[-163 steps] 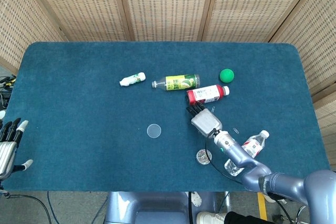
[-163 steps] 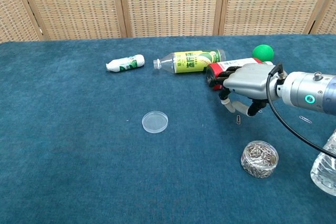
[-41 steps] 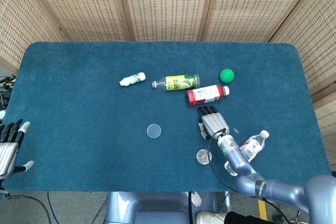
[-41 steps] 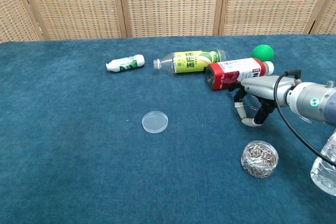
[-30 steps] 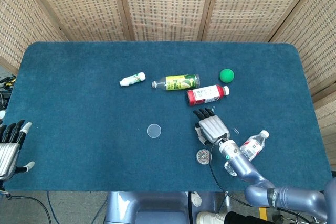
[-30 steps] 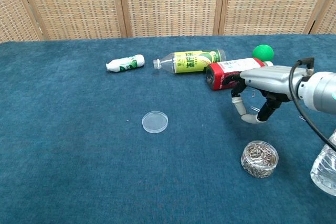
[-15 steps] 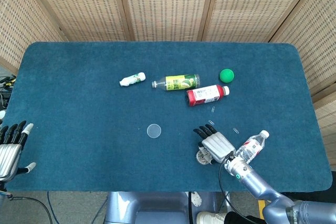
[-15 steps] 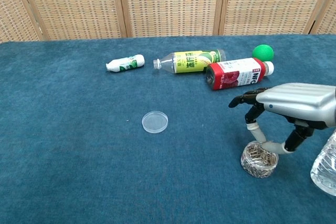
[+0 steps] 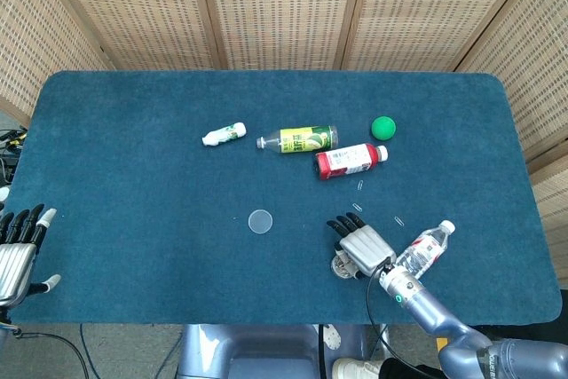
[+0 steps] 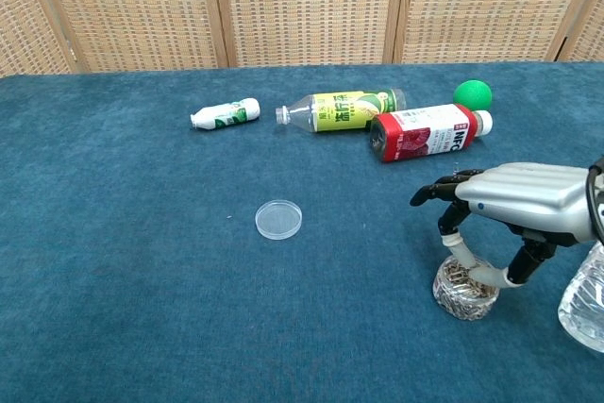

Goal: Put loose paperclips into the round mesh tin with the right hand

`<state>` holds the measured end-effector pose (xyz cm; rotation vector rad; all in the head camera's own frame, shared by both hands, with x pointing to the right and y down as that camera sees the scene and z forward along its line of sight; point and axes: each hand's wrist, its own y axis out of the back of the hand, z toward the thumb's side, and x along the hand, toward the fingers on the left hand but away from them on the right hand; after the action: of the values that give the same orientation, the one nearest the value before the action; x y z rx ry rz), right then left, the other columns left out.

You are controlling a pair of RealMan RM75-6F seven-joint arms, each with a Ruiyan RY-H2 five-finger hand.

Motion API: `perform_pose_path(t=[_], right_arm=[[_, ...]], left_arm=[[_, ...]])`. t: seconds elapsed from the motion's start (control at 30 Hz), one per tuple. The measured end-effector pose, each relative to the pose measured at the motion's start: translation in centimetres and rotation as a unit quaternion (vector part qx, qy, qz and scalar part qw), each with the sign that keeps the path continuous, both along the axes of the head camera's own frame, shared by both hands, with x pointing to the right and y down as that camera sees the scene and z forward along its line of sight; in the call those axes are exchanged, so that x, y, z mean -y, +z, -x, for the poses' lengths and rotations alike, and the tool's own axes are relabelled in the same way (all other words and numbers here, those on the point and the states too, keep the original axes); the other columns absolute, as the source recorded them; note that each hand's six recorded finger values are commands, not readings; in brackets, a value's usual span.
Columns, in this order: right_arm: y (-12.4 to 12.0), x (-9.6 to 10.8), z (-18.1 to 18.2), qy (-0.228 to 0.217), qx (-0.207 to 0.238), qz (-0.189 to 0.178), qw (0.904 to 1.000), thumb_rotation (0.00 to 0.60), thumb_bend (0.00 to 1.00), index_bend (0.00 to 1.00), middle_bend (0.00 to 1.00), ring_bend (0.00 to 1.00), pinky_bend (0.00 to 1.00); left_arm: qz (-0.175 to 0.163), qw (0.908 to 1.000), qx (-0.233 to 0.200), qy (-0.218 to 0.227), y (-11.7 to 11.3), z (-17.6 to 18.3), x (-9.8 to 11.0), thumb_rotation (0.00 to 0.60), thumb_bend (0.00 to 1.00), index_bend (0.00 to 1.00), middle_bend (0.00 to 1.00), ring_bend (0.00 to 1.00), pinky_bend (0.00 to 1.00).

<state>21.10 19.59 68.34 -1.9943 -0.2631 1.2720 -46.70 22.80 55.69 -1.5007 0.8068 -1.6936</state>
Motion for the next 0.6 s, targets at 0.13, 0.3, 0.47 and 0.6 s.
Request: perform_pose_path(t=[0.13, 0.3, 0.47, 0.6], right_arm=[[0.12, -0.21, -0.08, 0.0, -0.002, 0.002, 1.0, 0.6, 0.49, 0.62, 0.07, 0.0, 0.0], [0.08, -0.35, 0.09, -0.001, 0.0, 0.003, 1.0, 0.6, 0.48, 0.62, 0.07, 0.0, 0.0], [0.2, -0.25, 0.01, -0.001, -0.002, 0.008, 1.0, 0.6, 0.39, 0.52, 0.07, 0.0, 0.0], [-0.02, -0.01, -0.07, 0.001, -0.001, 0.007, 1.0, 0.6, 0.36, 0.49, 0.07, 0.0, 0.0]], left_arm=[[0.001, 1.0, 0.0, 0.0, 0.04, 0.03, -0.01, 0.6, 0.05, 0.0, 0.0, 0.0, 0.0], [0.0, 1.0, -0.001, 0.0, -0.01, 0.02, 0.01, 0.6, 0.05, 0.0, 0.0, 0.0, 0.0], [-0.001, 1.0, -0.001, -0.001, -0.1, 0.06, 0.04, 0.6, 0.05, 0.0, 0.0, 0.0, 0.0], [-0.001, 1.0, -0.002, -0.001, -0.08, 0.09, 0.05, 0.6, 0.05, 0.0, 0.0, 0.0, 0.0]])
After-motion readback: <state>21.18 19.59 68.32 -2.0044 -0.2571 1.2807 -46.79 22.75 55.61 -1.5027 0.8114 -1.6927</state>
